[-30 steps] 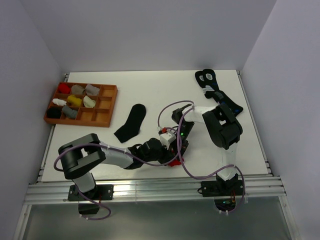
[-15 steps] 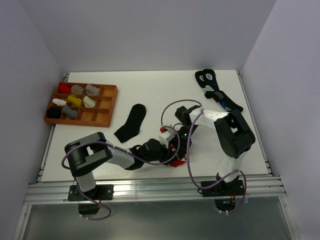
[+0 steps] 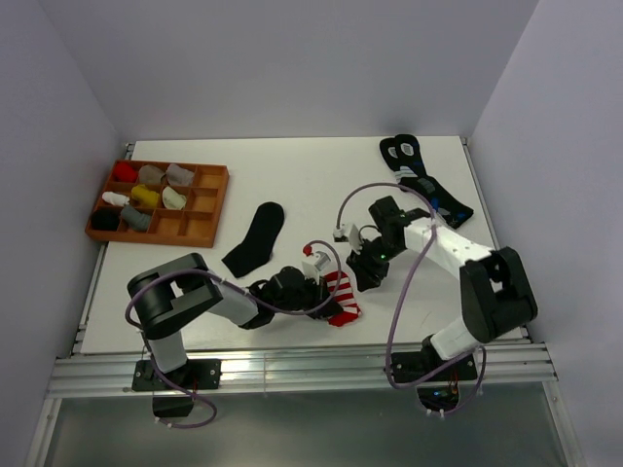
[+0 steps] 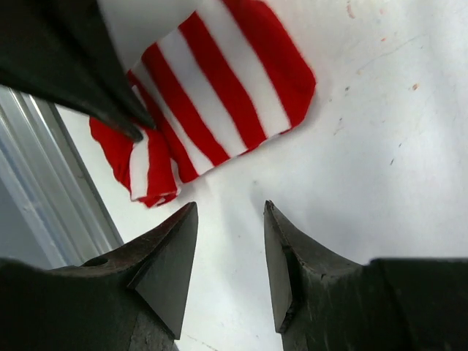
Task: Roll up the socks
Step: Roll the sock at the center of the board.
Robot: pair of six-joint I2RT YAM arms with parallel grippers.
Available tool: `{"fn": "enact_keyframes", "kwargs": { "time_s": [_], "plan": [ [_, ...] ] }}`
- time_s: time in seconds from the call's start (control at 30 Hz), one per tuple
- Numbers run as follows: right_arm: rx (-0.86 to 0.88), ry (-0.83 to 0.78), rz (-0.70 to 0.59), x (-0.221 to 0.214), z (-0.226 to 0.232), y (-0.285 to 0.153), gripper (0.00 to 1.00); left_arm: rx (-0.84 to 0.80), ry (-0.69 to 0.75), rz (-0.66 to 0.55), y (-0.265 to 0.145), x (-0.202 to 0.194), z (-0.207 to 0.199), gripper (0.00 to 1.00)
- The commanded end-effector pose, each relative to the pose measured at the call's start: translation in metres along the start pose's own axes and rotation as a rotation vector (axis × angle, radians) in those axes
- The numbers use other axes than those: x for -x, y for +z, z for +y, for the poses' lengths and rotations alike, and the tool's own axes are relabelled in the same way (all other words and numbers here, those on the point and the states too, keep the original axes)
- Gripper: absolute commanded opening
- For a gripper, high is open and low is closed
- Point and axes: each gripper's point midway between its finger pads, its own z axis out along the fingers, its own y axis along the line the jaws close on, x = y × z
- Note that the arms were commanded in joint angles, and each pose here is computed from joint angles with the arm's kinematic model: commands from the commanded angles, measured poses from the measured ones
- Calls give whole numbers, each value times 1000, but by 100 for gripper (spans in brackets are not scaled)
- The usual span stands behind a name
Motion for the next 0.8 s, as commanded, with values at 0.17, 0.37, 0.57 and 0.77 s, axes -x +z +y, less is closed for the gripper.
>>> {"fn": "enact_keyframes", "kwargs": {
  "time_s": [0.17, 0.37, 0.57, 0.77],
  "plan": [
    [-160, -287, -116, 0, 5, -23, 51, 152, -205, 357, -20, -80, 56, 0],
    [-166, -438, -145, -9, 23, -24, 52, 173, -264, 420, -23, -78, 64, 0],
    [-141, -528, -112, -16, 41, -6, 54, 188, -290, 448, -25, -74, 70, 0],
    [-114, -585, -88, -16, 56, 16, 54, 196, -308, 482, -24, -76, 77, 0]
  ]
}}
